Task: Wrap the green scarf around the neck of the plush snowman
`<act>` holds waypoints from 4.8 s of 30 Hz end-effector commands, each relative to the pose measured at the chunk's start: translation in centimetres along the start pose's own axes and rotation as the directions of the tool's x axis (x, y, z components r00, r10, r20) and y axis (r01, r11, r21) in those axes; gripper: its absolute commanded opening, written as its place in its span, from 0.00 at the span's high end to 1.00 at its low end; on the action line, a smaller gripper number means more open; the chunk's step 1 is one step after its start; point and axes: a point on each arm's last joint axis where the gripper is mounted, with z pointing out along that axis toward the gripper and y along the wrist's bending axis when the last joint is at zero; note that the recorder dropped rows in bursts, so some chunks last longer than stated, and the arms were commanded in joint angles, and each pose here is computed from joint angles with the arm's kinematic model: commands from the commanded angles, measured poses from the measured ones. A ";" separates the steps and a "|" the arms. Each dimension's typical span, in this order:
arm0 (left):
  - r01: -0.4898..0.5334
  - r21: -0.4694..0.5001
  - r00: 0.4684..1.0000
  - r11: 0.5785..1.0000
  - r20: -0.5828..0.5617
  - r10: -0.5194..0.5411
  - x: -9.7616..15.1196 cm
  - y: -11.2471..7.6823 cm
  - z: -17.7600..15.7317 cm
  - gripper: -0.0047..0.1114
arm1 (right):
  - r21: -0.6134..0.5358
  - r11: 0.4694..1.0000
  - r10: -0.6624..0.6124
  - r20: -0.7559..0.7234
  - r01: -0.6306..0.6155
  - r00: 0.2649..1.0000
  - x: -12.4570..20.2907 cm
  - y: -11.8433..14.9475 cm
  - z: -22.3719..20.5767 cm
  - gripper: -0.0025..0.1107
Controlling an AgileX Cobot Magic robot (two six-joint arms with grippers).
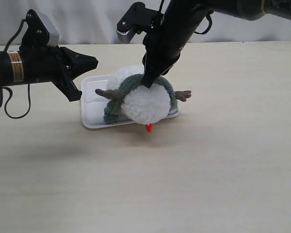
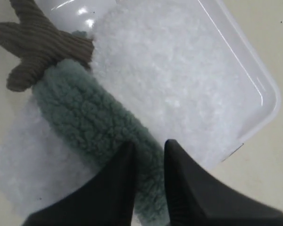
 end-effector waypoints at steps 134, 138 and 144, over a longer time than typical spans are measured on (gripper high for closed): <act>0.405 -0.067 0.816 0.912 -0.423 -0.394 8.6 4.3 7.0 0.96 | 0.036 0.997 0.060 0.098 -0.064 0.993 0.8 1.6 0.1 0.94; 0.446 -0.088 0.789 0.891 -0.431 -0.438 9.0 4.0 6.9 0.96 | 0.056 0.995 0.070 0.120 -0.078 0.990 0.6 1.4 0.1 0.94; 0.506 -0.160 0.723 0.848 -0.456 -0.518 10.3 3.3 6.4 0.96 | 0.111 0.987 0.090 0.187 -0.112 0.978 0.0 0.8 0.0 0.94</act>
